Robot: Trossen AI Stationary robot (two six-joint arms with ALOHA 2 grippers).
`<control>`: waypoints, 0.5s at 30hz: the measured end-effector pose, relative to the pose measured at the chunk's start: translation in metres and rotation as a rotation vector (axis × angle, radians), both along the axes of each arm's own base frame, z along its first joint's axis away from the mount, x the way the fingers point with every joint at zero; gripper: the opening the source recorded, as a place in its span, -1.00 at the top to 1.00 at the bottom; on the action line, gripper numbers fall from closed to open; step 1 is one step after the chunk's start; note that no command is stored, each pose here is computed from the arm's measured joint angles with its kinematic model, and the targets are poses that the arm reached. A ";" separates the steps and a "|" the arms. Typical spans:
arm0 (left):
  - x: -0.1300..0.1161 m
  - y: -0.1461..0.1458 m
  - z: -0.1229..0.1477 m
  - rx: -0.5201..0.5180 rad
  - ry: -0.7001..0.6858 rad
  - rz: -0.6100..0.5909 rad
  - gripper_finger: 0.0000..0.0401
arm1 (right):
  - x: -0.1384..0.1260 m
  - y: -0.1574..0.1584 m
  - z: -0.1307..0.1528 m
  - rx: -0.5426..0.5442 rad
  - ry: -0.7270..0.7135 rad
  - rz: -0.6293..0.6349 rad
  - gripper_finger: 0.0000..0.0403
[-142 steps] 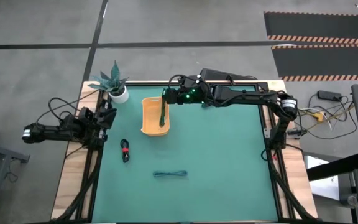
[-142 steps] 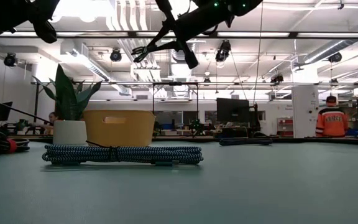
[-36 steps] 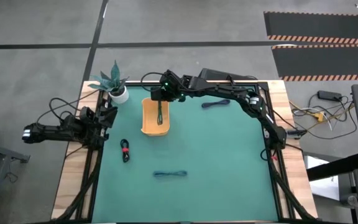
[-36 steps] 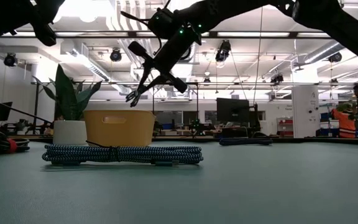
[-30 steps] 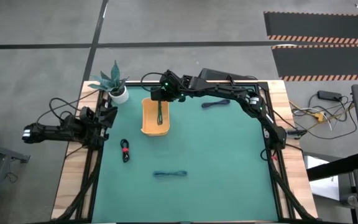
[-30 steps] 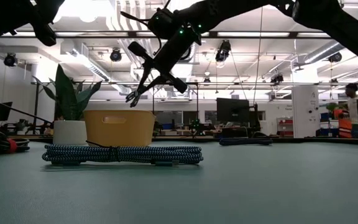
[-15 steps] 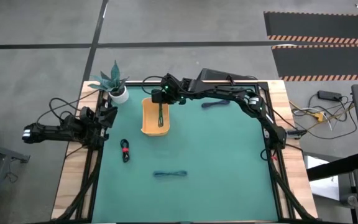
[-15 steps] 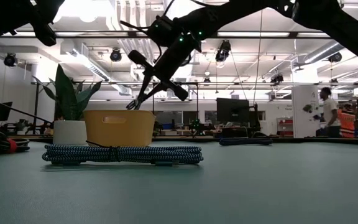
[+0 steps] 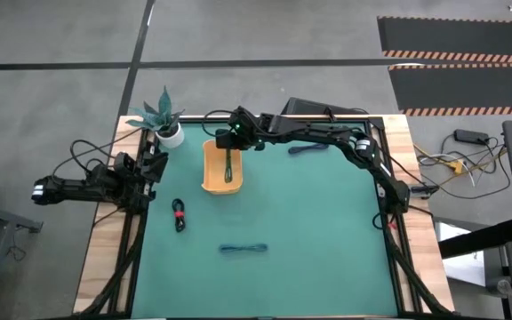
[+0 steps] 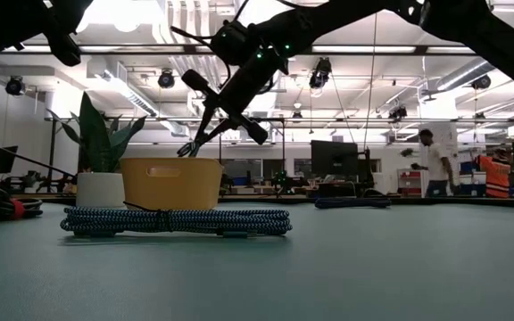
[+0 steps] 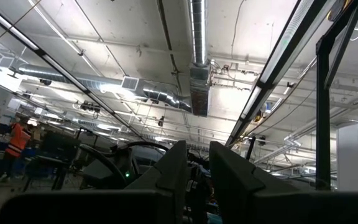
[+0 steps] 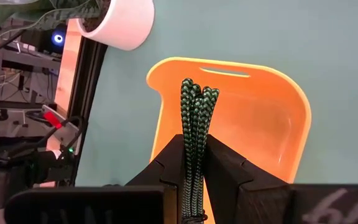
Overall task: Pick and place USB-C Cables
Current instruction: Put the green USB cable into the yellow bin
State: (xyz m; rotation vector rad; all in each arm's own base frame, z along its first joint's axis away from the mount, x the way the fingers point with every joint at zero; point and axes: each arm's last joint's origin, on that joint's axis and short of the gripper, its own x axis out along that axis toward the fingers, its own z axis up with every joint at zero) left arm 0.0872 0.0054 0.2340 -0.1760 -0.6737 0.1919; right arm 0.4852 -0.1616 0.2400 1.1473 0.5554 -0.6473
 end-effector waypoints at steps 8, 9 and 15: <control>0.000 0.000 0.000 0.000 0.000 0.000 0.73 | -0.002 0.001 -0.012 0.010 0.026 -0.002 0.81; 0.000 0.000 0.000 0.000 0.000 0.000 0.73 | -0.002 0.001 -0.014 0.010 0.025 -0.001 0.81; 0.000 0.000 0.000 0.000 0.000 0.000 0.73 | -0.001 0.001 -0.017 0.005 0.009 0.000 0.81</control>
